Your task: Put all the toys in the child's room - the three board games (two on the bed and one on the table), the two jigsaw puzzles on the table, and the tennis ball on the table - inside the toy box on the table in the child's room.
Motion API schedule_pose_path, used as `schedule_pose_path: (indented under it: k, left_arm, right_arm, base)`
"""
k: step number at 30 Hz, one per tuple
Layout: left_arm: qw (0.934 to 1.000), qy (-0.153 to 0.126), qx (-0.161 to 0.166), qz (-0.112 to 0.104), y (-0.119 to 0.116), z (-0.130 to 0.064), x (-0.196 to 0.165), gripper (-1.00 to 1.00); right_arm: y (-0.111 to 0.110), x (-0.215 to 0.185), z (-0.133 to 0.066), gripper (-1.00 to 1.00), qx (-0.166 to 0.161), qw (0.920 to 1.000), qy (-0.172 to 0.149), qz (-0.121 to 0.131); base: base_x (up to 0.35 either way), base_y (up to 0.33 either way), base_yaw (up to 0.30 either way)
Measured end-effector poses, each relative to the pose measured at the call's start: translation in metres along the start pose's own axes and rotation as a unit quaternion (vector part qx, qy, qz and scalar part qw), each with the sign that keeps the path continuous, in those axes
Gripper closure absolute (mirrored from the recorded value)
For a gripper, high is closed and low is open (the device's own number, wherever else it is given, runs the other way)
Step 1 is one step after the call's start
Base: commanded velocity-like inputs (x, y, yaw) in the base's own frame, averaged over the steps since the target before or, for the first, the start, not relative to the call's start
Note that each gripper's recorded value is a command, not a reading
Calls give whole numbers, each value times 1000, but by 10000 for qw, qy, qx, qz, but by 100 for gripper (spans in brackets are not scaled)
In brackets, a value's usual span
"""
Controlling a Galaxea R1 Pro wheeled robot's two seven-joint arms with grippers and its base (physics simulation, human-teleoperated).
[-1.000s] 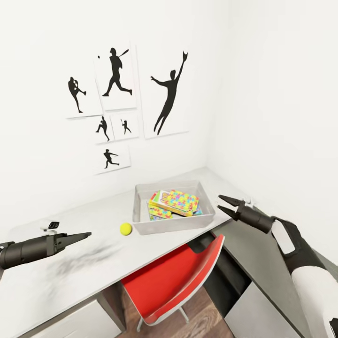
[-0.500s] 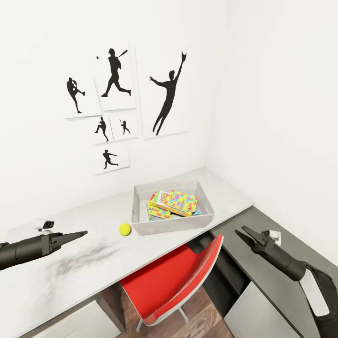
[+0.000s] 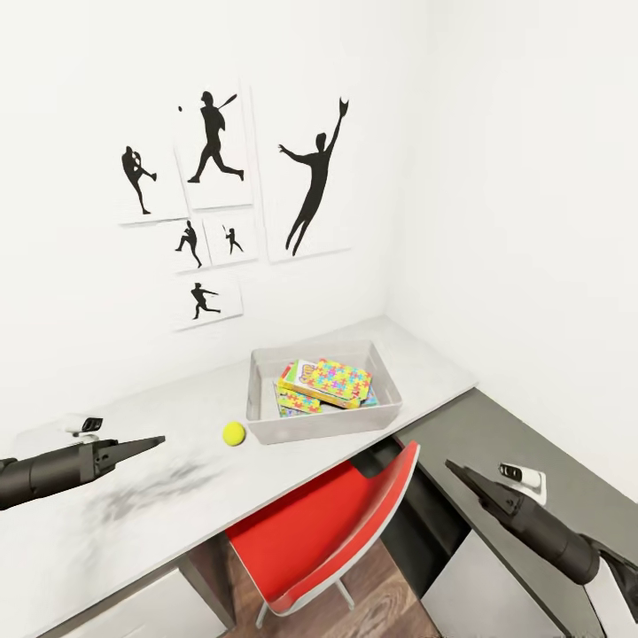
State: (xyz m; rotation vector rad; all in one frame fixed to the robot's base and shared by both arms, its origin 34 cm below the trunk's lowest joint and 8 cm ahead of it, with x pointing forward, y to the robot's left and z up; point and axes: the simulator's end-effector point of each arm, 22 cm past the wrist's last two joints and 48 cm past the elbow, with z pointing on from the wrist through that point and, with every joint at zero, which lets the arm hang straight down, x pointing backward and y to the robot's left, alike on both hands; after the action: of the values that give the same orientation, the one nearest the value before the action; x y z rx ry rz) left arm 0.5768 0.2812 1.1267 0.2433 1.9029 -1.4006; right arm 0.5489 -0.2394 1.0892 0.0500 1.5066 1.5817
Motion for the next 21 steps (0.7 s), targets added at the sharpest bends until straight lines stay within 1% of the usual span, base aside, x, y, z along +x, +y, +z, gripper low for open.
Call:
schedule_pose_path:
  k: [3, 7, 11, 15, 21]
  left_arm:
    - [10000, 2, 5, -4, 0, 1, 0, -100]
    - [10000, 3, -2, -1, 0, 0, 0, -100]
    - [10000, -1, -10, 3, 0, 0, 0, -100]
    - [10000, -1, -8, 4, 0, 0, 0, -100]
    - [10000, -3, -9, 4, 0, -1, 0, -100]
  right_arm:
    - [-1, -1, -1, -100, 20, 10000, -6, -5]
    - [-4, -10, -11, -100, 131, 9998, -129, -40]
    - [-9, -18, -22, -100, 238, 9993, -285, -47]
    - [-10, -21, -26, -100, 281, 9990, -334, -51]
    - [-11, -20, -26, -100, 283, 9989, -361, -49]
  base:
    - [0, 0, -231]
    - [0, 24, -264]
    - [0, 154, -278]
    - [0, 107, -276]
    - [20, 21, -100]
